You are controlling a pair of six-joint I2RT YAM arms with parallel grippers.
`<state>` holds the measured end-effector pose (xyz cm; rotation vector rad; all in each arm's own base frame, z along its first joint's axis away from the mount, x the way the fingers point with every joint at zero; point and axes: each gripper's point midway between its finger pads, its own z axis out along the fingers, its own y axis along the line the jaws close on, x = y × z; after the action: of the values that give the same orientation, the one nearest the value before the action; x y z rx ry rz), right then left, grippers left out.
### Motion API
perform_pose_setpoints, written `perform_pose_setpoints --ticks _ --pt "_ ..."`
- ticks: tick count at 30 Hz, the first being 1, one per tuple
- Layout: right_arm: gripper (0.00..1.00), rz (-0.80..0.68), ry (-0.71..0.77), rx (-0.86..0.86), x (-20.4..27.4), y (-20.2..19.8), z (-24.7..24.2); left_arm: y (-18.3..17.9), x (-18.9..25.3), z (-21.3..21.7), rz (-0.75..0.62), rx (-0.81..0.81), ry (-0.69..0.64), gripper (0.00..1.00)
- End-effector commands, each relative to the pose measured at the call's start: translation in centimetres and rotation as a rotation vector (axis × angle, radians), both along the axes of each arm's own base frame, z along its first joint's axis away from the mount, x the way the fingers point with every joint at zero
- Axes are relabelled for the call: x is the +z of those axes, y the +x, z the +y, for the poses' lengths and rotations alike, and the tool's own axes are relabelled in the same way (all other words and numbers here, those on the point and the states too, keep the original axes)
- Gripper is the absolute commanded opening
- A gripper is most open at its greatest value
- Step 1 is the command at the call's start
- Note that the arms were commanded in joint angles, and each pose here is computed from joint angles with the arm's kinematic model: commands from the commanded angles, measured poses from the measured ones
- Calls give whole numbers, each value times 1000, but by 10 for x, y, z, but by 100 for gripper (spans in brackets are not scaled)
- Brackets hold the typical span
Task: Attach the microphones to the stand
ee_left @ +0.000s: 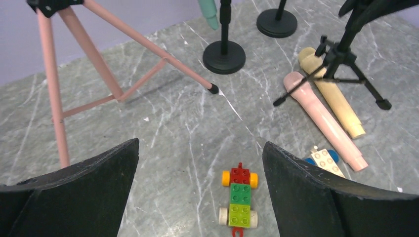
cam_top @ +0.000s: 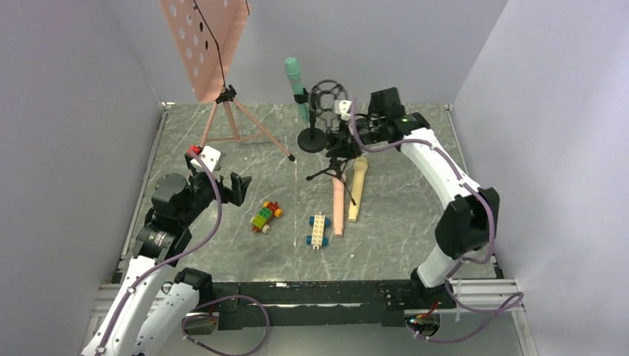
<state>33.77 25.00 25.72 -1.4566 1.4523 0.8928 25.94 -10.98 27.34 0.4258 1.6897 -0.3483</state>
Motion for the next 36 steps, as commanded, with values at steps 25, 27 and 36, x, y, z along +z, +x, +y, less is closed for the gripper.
perform_pose_setpoints --ticks 25,27,36 --pt "27 -111 158 534 -54 5 110 10 13 20 -96 107 33 99" --pt "28 -102 165 538 -57 4 110 10 13 20 -94 108 34 99" --pt "55 -63 156 547 -76 -12 97 13 10 17 -80 93 35 99"
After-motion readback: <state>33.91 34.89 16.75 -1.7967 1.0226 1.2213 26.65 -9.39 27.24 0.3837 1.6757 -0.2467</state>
